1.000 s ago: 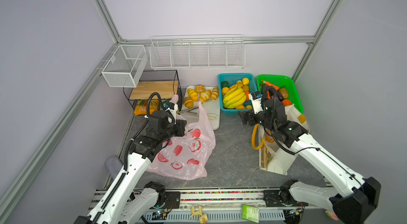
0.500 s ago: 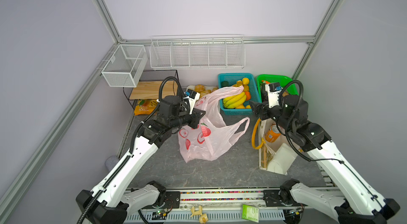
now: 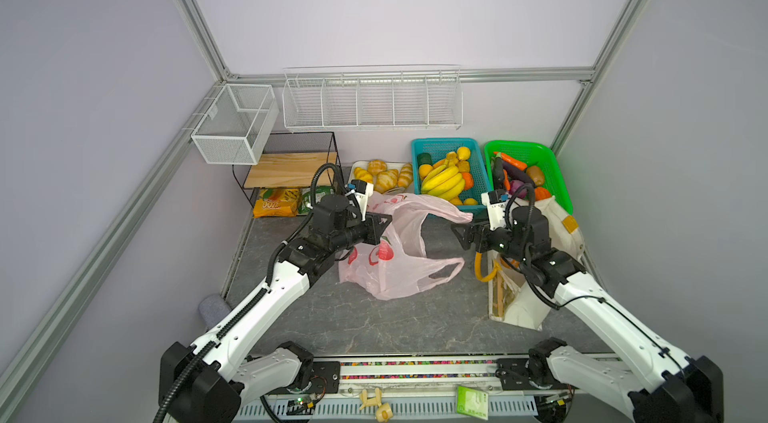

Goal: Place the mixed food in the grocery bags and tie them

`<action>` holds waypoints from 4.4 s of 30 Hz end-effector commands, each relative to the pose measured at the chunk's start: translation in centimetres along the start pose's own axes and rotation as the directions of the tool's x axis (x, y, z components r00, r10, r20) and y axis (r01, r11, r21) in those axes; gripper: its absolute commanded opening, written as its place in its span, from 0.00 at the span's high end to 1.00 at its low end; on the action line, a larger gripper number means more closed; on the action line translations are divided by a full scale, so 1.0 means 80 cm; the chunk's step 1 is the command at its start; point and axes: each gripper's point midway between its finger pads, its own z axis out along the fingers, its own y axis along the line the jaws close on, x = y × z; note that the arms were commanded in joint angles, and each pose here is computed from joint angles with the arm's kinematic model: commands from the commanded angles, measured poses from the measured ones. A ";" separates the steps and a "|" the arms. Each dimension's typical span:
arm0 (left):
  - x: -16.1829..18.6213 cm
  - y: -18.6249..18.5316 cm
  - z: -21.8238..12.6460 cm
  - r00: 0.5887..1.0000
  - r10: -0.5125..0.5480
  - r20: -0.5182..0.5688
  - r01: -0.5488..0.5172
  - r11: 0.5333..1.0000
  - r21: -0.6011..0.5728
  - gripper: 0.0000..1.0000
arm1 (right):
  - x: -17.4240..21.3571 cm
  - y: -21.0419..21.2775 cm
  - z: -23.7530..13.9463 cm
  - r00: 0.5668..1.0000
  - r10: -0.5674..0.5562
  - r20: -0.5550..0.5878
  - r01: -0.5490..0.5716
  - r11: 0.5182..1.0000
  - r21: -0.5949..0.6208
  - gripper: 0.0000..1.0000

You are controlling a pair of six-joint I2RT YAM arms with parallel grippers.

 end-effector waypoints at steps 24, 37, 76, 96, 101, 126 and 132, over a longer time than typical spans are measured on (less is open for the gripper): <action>-0.018 -0.058 0.000 0.997 -0.077 0.023 0.069 0.964 0.257 1.00 | -0.025 0.079 0.026 0.959 -0.226 0.171 0.266 0.925 -0.273 0.05; -0.004 -0.047 -0.008 0.999 -0.041 -0.003 0.041 0.979 0.199 1.00 | -0.029 -0.009 0.067 0.989 -0.124 0.081 0.109 0.980 0.166 0.66; 0.038 -0.039 0.033 0.990 0.125 -0.070 -0.137 0.967 -0.214 0.21 | -0.038 0.066 0.069 0.995 -0.032 0.098 0.032 0.999 -0.005 0.87; 0.095 -0.025 0.097 0.998 0.012 -0.070 -0.029 0.969 -0.246 0.38 | -0.042 0.066 0.064 0.990 -0.042 0.136 0.038 0.999 0.036 0.87; 0.093 0.000 0.079 0.995 0.027 -0.097 -0.057 0.946 -0.319 0.76 | -0.034 0.044 0.056 0.985 -0.158 0.071 0.147 0.979 0.139 0.87; 0.000 0.005 -0.069 0.978 -0.202 -0.051 0.202 0.979 0.000 1.00 | -0.025 0.066 0.092 0.966 -0.209 -0.154 0.194 0.975 -0.107 0.71; 0.005 0.049 -0.053 0.931 -0.364 0.032 0.365 0.929 -0.064 1.00 | -0.024 0.069 0.096 0.944 -0.246 -0.219 0.224 0.967 -0.118 0.44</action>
